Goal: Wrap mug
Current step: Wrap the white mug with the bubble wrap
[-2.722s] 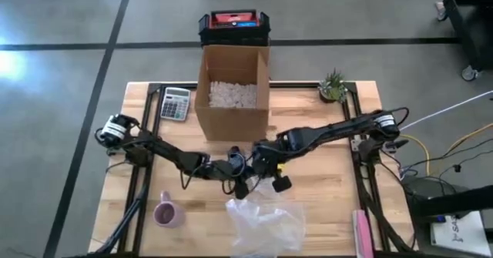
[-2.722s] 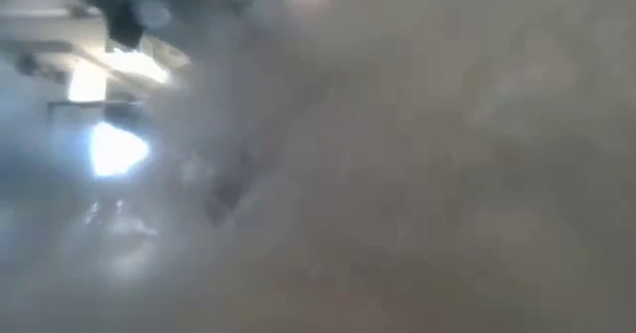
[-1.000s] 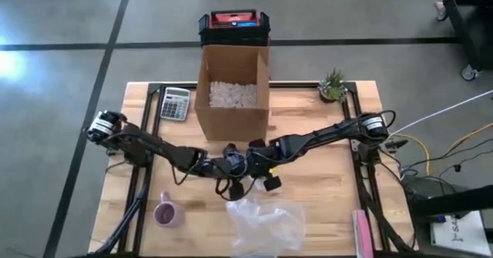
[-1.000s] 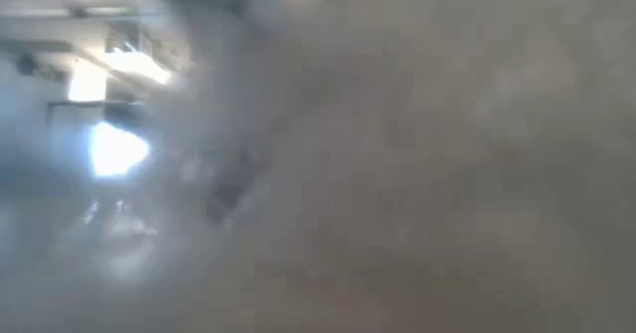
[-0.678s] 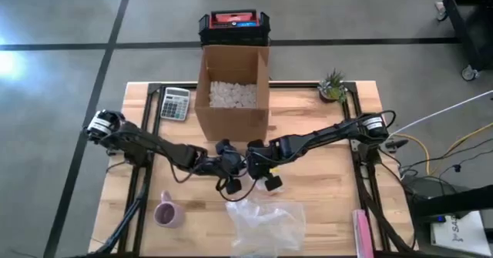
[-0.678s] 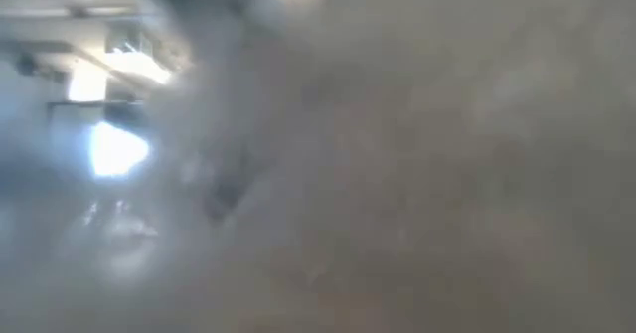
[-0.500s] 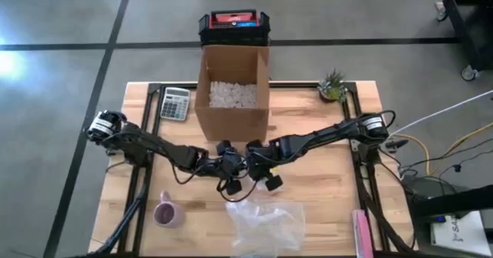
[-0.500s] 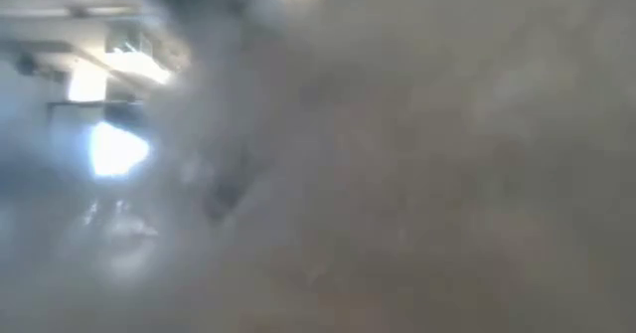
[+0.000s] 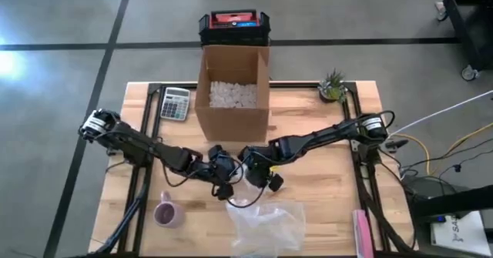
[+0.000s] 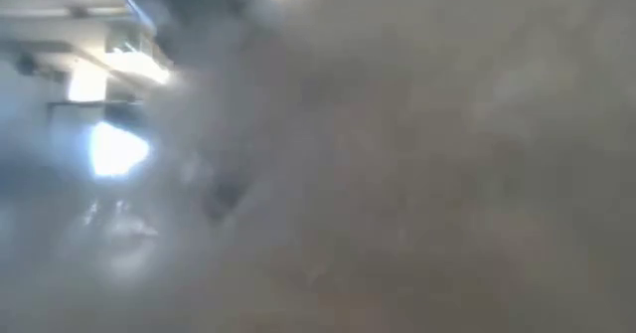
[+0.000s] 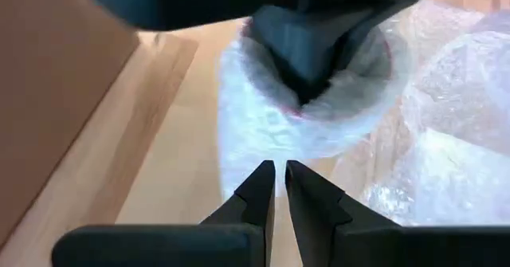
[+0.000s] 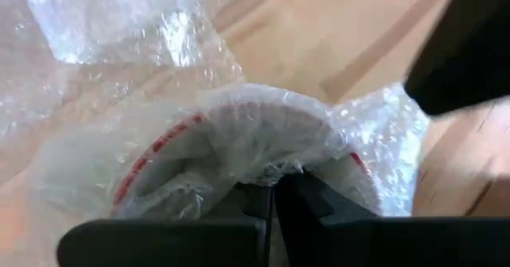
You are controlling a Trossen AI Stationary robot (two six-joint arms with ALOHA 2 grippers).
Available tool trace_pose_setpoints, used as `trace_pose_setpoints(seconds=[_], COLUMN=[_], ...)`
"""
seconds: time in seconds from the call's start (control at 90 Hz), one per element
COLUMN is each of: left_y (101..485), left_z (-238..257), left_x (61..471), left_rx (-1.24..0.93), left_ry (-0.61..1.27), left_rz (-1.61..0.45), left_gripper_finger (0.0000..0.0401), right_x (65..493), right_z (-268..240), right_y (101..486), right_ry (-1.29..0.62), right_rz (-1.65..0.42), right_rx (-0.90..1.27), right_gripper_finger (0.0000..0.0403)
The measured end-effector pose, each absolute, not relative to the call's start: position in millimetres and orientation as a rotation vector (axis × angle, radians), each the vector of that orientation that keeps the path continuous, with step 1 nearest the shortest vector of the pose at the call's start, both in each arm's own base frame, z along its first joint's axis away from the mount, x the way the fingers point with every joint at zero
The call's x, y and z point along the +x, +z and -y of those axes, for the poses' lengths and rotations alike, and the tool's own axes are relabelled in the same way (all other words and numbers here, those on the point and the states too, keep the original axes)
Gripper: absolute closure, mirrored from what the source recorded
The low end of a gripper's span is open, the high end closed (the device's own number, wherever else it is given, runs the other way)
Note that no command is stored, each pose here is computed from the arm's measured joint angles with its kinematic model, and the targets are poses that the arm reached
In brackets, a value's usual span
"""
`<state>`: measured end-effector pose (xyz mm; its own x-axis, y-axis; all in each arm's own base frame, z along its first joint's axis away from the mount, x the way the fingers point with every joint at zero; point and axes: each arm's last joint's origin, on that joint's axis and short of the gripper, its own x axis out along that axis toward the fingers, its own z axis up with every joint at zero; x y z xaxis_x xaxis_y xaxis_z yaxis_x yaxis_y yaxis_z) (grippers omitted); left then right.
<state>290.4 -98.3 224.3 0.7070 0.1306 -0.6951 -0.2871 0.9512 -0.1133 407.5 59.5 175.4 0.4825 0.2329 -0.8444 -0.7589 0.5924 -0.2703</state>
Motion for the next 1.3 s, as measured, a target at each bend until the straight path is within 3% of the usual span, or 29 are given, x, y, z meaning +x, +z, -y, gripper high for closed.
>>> trace_pose_setpoints(seconds=[0.433, 0.811, 1.056, 1.3], left_y=[223.3, 221.6, 251.9, 222.9], left_z=[98.4, 98.8, 96.4, 97.2], left_x=[291.0, 291.5, 269.6, 261.9], left_rx=[-0.232, -0.243, -0.296, -0.348], left_ry=[0.242, 0.247, 0.264, 0.277], left_rz=[-0.751, -0.756, -0.819, -0.853], left_gripper_finger=[0.0380, 0.0380, 0.0380, 0.0380], right_x=[408.2, 382.6, 351.5, 345.7], right_z=[-57.6, -53.4, -49.3, -50.2], right_y=[195.0, 246.6, 233.8, 199.7], right_ry=[0.591, 0.397, 0.362, 0.341], right_rz=[-0.930, -1.119, -1.259, -1.174], right_rx=[-0.688, -0.353, -0.276, -0.254], right_gripper_finger=[0.0403, 0.0403, 0.0403, 0.0403])
